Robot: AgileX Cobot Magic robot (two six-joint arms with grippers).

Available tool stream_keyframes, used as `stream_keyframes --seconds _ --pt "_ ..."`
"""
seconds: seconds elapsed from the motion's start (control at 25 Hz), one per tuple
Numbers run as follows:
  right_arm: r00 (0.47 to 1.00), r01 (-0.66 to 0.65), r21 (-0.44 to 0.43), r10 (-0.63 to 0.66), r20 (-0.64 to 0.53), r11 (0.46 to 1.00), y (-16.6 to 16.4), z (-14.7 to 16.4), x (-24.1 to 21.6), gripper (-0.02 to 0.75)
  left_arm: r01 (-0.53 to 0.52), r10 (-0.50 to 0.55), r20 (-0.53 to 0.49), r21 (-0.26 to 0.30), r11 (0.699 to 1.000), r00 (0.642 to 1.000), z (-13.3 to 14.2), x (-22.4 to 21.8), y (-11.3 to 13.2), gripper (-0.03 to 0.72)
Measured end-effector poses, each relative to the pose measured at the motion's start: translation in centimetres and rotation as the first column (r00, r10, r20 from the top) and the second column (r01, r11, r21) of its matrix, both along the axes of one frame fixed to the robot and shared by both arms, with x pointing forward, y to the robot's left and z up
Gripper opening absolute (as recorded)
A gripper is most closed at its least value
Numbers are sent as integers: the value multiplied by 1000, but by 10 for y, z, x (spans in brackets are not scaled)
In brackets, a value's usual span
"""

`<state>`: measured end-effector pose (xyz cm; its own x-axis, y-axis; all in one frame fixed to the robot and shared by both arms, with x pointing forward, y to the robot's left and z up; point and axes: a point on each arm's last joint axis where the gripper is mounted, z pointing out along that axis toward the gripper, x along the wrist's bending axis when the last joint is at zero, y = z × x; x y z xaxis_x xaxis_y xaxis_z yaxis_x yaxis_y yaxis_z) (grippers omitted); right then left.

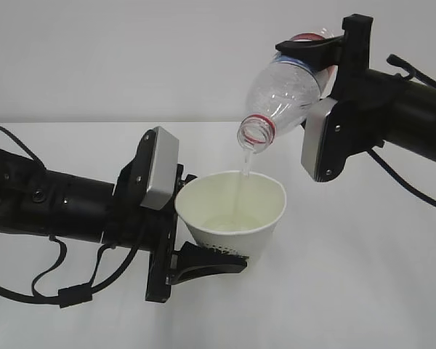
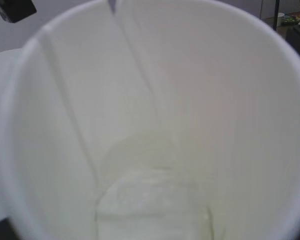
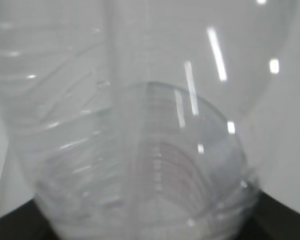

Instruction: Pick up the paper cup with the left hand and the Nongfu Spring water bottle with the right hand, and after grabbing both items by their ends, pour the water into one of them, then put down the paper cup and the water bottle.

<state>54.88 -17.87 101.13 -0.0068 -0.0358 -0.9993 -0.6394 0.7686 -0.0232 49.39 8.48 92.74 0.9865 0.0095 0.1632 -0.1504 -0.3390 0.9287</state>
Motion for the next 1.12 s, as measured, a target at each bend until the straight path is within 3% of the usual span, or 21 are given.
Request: stream_keyframes --seconds 1.12 --pt "1000 1 -2 -1 -1 1000 0 0 0 479 -5 5 1 5 1000 1000 0 0 0 498"
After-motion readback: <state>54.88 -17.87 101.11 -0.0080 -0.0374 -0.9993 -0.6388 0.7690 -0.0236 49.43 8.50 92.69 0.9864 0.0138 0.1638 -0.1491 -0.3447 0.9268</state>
